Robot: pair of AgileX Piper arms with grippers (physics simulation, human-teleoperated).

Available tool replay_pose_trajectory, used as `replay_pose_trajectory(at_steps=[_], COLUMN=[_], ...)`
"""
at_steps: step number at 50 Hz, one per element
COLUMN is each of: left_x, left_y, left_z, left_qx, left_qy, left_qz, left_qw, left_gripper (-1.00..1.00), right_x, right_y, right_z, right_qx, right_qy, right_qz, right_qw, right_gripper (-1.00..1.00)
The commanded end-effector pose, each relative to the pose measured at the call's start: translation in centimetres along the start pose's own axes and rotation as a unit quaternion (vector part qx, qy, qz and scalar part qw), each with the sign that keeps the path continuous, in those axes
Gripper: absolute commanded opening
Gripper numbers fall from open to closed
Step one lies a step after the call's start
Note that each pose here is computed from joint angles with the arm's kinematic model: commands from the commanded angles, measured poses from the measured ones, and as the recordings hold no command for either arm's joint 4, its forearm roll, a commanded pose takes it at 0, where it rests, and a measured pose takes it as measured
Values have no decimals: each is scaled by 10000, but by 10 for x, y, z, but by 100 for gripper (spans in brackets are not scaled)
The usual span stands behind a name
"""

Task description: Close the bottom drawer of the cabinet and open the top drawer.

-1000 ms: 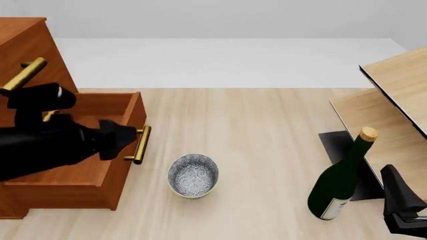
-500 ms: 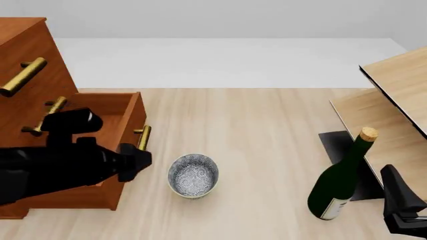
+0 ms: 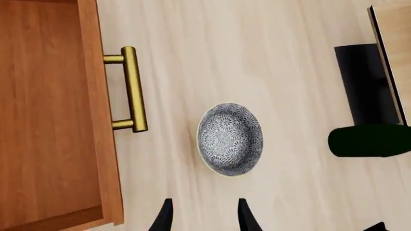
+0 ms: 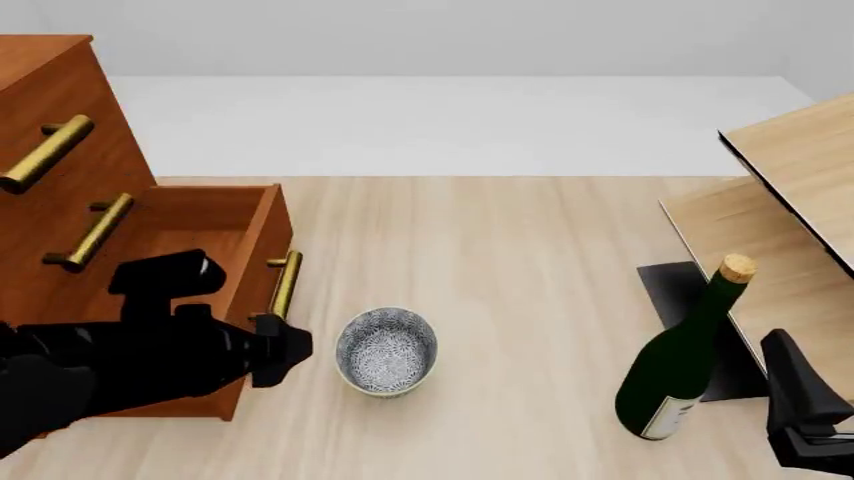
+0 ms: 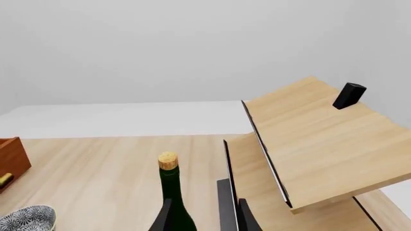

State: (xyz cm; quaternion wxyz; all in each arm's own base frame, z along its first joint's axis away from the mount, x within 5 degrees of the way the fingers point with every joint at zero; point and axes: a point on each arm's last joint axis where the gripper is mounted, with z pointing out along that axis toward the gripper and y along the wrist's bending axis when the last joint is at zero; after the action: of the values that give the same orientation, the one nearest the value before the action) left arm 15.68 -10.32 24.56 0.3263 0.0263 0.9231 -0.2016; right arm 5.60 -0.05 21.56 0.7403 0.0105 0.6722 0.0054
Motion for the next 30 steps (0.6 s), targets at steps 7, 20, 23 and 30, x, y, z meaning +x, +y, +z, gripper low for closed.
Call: replay_pose_trajectory(at_steps=[7,20,23,30], left_x=[7,10,12,9], left_y=[6,12,15,31], left_z=[18,27,29,28], left_qx=[-67,-140,-182,-439], left_qy=[56,40,47,-33], left_qz=[-156,-264,-331,-411], left_qw=[9998,9995,9993,9982], left_gripper=[100,100,100,100], right_x=[0,0,0,0], right_y=[0,0,0,0], right_z=[0,0,0,0], right_qx=[-3,-5,-7,-7], right_qy=[-2,2,0,2], right_qz=[-2,-5,-3,-4], right_qw=[10000,10000,10000,10000], right_gripper=[100,100,100,100])
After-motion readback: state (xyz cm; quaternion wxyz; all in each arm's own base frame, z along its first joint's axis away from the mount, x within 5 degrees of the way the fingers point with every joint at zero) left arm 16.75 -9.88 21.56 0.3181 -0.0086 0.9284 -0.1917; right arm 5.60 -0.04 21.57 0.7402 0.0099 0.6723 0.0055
